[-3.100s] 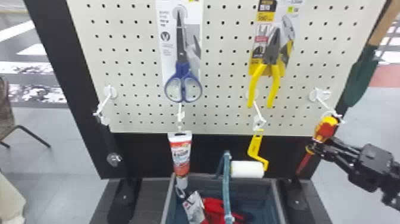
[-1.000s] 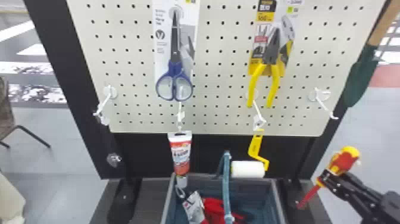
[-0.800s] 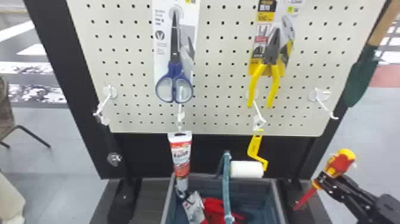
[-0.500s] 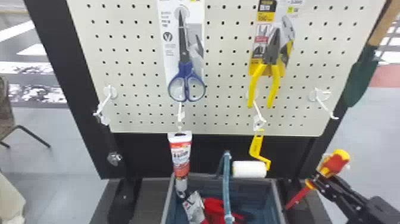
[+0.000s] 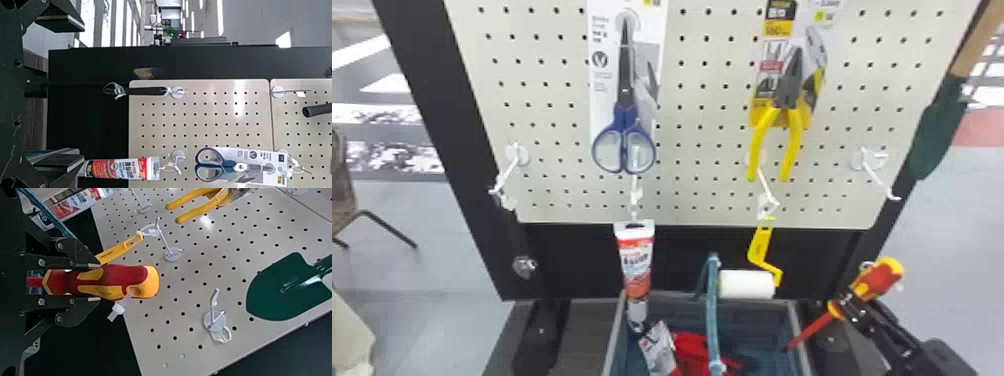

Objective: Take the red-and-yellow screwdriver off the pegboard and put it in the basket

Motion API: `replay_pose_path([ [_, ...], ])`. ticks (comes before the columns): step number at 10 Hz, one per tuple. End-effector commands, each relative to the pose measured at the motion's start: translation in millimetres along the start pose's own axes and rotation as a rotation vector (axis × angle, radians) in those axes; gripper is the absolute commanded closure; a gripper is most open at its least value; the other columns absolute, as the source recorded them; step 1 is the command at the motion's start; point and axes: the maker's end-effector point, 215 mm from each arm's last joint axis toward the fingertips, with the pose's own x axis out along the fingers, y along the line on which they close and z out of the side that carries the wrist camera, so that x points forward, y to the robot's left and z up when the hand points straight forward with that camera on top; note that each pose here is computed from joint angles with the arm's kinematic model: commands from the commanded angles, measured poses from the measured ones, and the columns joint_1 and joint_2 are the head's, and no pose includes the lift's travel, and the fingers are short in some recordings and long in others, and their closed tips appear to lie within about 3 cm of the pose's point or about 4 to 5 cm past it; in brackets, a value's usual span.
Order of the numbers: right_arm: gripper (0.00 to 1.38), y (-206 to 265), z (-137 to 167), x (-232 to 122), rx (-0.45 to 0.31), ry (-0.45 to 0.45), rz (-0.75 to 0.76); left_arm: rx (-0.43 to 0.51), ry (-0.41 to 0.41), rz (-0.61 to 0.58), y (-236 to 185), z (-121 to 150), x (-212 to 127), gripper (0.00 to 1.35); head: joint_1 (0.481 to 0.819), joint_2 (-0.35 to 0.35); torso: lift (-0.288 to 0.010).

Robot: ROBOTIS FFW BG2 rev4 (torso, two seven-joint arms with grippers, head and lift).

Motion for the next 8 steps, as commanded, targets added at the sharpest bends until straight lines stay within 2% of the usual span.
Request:
replay_pose_path([
  [1,1.2,1,-9,0,0.042,-0.009,-0.013,-0.003,0.0,0.007,0,0,0,0.13,0.549,0.0,-0.1],
  [8,1.2,11,-60,9,0.267,-0.021,-0.07,-0.007,0.001,0.002,-2,-2,2,0.13,0.549,0.0,-0.1],
])
